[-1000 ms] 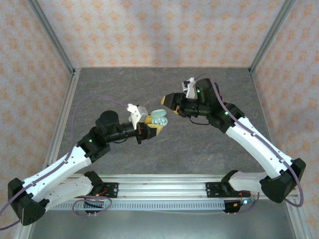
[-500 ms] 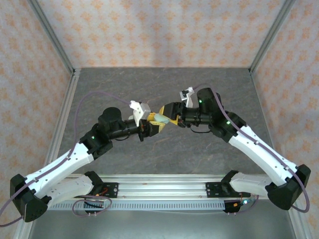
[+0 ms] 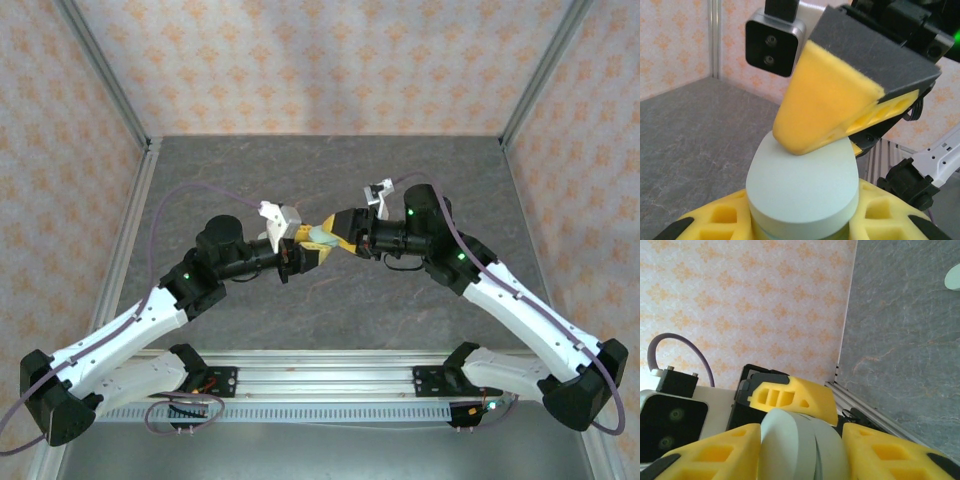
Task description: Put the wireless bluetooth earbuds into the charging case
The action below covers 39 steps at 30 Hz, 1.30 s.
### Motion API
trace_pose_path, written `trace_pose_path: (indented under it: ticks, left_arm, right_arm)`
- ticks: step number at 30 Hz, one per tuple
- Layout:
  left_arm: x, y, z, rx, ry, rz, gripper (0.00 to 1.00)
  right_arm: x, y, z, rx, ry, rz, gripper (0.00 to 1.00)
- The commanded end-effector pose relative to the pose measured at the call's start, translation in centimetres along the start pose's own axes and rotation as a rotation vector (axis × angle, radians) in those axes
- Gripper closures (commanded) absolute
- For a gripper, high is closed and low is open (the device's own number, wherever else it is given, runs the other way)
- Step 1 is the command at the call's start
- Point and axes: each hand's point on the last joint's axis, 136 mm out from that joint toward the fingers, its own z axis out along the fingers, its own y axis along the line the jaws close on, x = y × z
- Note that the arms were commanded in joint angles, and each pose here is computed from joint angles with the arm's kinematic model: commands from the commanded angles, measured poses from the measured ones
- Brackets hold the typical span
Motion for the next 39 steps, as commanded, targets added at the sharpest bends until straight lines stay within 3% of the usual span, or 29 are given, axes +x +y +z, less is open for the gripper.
trace_pose_path:
  ticks: [1, 5, 9, 20, 23, 30, 34, 39]
  left_arm:
    - [-2.1, -0.5, -0.2, 0.005, -0.057, 0.017, 0.76]
    - [-2.0, -0.5, -0.3, 0.005, -0.053, 0.018, 0.73]
    - [-1.8, -0.6, -0.3, 0.007, -0.049, 0.019, 0.65]
    - [-1.4, -0.3, -1.3, -0.037, -0.028, 0.038, 0.19]
    - [-1.1, 0.2, -2.2, -0.086, -0.019, 0.052, 0.01]
    - [1.2, 2.4, -4.7, -0.263, 0.051, 0.045, 0.0]
    - [4.3, 5.3, -6.6, -0.456, 0.201, -0.007, 0.0]
    - [8.4, 8.0, -9.7, -0.664, 0.339, -0.08, 0.0]
  right_arm:
    - [-0.1, 2.2, -0.3, -0.101, -0.008, -0.002, 0.64]
    - [-0.6, 2.3, -0.2, -0.133, -0.025, 0.033, 0.76]
    - [-0.9, 2.3, -0.2, -0.156, -0.039, 0.06, 0.8]
    - [-2.0, 1.5, -0.4, -0.149, -0.081, 0.077, 0.81]
    - [-2.6, 0.6, -0.3, -0.116, -0.103, 0.078, 0.83]
    - [-3.9, -3.9, 0.7, 0.064, -0.135, 0.053, 0.84]
    - [-4.6, -6.6, 1.8, 0.164, -0.132, 0.023, 0.84]
    - [-5.0, -11.3, 5.3, 0.259, -0.045, 0.035, 0.84]
